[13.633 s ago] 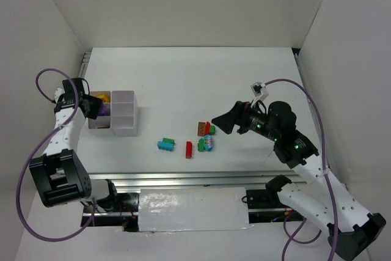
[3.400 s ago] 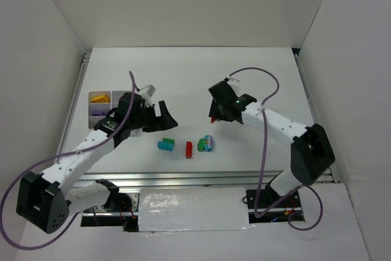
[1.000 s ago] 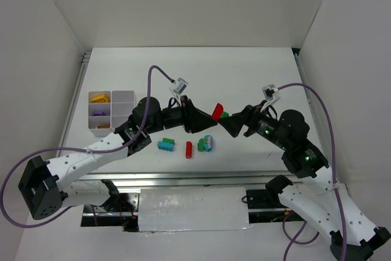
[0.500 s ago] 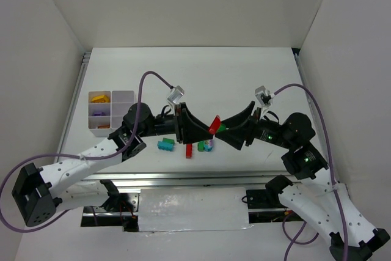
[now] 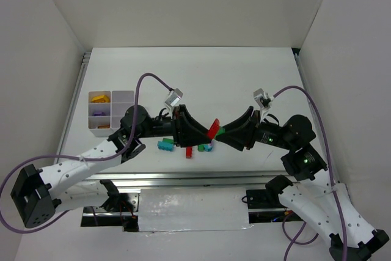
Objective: Sort the legos into containers by color
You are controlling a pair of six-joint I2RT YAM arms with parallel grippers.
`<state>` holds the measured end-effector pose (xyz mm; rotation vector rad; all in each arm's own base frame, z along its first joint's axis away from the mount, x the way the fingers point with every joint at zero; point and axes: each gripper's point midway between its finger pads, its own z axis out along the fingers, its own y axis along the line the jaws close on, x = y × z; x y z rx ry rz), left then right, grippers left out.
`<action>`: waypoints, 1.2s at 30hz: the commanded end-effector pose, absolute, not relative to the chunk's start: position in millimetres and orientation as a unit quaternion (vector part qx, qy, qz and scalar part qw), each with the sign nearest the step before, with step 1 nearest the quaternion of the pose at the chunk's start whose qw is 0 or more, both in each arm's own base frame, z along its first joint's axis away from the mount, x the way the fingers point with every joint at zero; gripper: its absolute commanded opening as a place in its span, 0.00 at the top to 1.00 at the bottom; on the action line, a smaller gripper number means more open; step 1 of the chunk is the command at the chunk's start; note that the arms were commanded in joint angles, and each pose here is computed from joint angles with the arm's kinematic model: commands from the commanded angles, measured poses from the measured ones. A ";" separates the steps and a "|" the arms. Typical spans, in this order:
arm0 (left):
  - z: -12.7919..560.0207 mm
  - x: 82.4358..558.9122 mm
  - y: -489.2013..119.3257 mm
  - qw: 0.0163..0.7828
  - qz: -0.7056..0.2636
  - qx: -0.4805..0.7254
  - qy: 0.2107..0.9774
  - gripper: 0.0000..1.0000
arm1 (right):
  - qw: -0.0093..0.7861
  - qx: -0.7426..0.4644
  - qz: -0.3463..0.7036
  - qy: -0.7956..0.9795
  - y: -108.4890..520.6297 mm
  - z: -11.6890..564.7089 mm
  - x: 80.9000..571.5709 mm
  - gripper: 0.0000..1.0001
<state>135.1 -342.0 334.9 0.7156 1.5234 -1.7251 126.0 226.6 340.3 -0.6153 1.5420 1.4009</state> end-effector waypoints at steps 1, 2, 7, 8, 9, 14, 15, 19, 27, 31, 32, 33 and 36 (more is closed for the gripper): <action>353.4 131.0 -332.3 0.387 -0.677 0.288 0.556 1.00 | 0.497 -0.271 0.570 0.595 224.9 356.2 123.8 1.00; 354.0 133.1 -329.4 0.391 -0.675 0.285 0.557 1.00 | 0.496 -0.272 0.570 0.595 225.3 355.1 123.9 1.00; 358.2 140.6 -317.8 0.405 -0.667 0.278 0.560 1.00 | 0.491 -0.286 0.569 0.595 226.4 348.5 123.0 1.00; 358.9 144.5 -313.6 0.409 -0.662 0.272 0.566 1.00 | 0.489 -0.286 0.566 0.599 226.8 346.5 124.6 1.00; 359.5 149.0 -311.0 0.415 -0.657 0.263 0.572 1.00 | 0.490 -0.288 0.563 0.600 226.4 346.6 124.7 1.00; 366.6 168.8 -290.0 0.451 -0.626 0.226 0.595 1.00 | 0.495 -0.280 0.548 0.614 223.3 338.0 129.8 1.00; 365.0 172.8 -286.4 0.452 -0.619 0.218 0.604 1.00 | 0.494 -0.279 0.547 0.616 223.1 335.8 130.5 1.00; 363.8 193.0 -263.9 0.476 -0.586 0.175 0.632 1.00 | 0.495 -0.269 0.539 0.625 221.4 329.5 134.7 1.00; 326.2 270.0 -163.4 0.521 -0.355 -0.116 0.768 1.00 | 0.508 -0.220 0.502 0.664 214.0 322.9 156.9 1.00; 282.0 282.9 -81.6 0.487 -0.180 -0.305 0.798 1.00 | 0.502 -0.179 0.479 0.697 208.5 313.4 171.2 1.00; 271.5 284.2 -73.2 0.476 -0.161 -0.325 0.801 1.00 | 0.503 -0.172 0.476 0.700 207.2 314.8 173.3 1.00; 267.6 285.7 -67.3 0.470 -0.158 -0.348 0.795 1.00 | 0.502 -0.163 0.472 0.706 205.9 313.5 175.5 1.00; 256.0 293.0 -48.8 0.462 -0.131 -0.401 0.780 1.00 | 0.502 -0.144 0.459 0.719 202.0 309.4 181.2 1.00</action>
